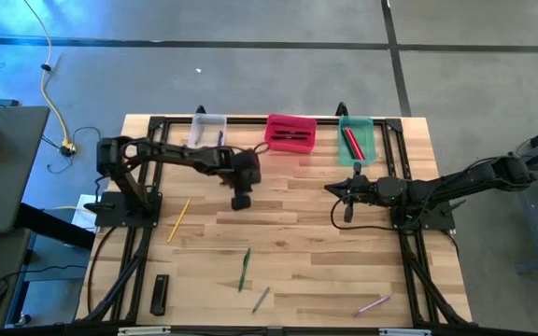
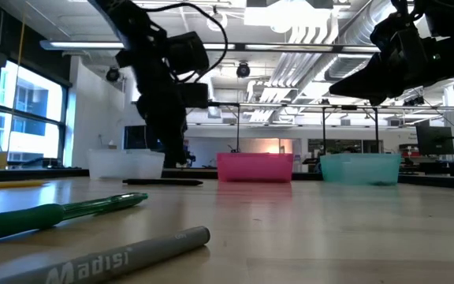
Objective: Sort crayons/erasers/pens/pencils in bins
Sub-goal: Put the black pen into the red bin
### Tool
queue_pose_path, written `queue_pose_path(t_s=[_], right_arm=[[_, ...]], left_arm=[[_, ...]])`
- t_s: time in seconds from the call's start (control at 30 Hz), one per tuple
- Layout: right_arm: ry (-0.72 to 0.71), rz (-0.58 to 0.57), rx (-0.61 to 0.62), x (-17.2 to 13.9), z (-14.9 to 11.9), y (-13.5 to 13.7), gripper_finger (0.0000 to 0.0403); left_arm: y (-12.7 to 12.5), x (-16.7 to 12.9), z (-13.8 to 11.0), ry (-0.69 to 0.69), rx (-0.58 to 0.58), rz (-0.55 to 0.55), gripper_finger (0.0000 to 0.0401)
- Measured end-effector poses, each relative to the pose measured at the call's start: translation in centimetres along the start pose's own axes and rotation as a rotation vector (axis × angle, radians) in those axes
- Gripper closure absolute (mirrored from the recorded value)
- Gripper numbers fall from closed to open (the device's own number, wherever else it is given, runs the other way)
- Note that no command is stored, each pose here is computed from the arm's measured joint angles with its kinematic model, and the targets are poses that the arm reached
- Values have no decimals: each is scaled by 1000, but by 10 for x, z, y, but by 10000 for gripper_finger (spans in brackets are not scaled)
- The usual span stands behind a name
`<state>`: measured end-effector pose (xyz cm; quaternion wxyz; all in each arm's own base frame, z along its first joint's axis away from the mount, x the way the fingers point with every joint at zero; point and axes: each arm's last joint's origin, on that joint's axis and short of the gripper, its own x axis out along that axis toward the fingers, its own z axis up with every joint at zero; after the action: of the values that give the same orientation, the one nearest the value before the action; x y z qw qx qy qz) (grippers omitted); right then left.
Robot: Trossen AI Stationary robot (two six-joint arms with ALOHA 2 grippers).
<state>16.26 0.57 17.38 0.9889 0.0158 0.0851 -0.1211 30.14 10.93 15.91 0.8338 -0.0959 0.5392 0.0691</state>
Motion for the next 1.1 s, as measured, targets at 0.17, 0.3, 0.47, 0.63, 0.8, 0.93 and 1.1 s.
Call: queue_pose_path(t_s=[0.17, 0.3, 0.47, 0.63, 0.8, 0.93, 1.1], right_arm=[[-3, 0, 6, 0, 0, 0, 403], [-3, 0, 9, 0, 0, 0, 403], [-2, 11, 9, 0, 0, 0, 403], [-2, 12, 3, 0, 0, 0, 403], [-3, 11, 5, 0, 0, 0, 403], [-3, 11, 3, 0, 0, 0, 403], [-2, 10, 2, 0, 0, 0, 403]], left_arm=[[20, -11, 12, 24, -2, 74, 387], [30, -5, 13, 49, 8, 74, 348], [36, 13, 7, 114, 2, 69, 292], [41, 27, 4, 154, 24, 118, 271], [44, 33, 3, 156, 7, 64, 294], [43, 36, 2, 161, 12, 64, 339], [43, 35, 4, 142, 6, 64, 391]])
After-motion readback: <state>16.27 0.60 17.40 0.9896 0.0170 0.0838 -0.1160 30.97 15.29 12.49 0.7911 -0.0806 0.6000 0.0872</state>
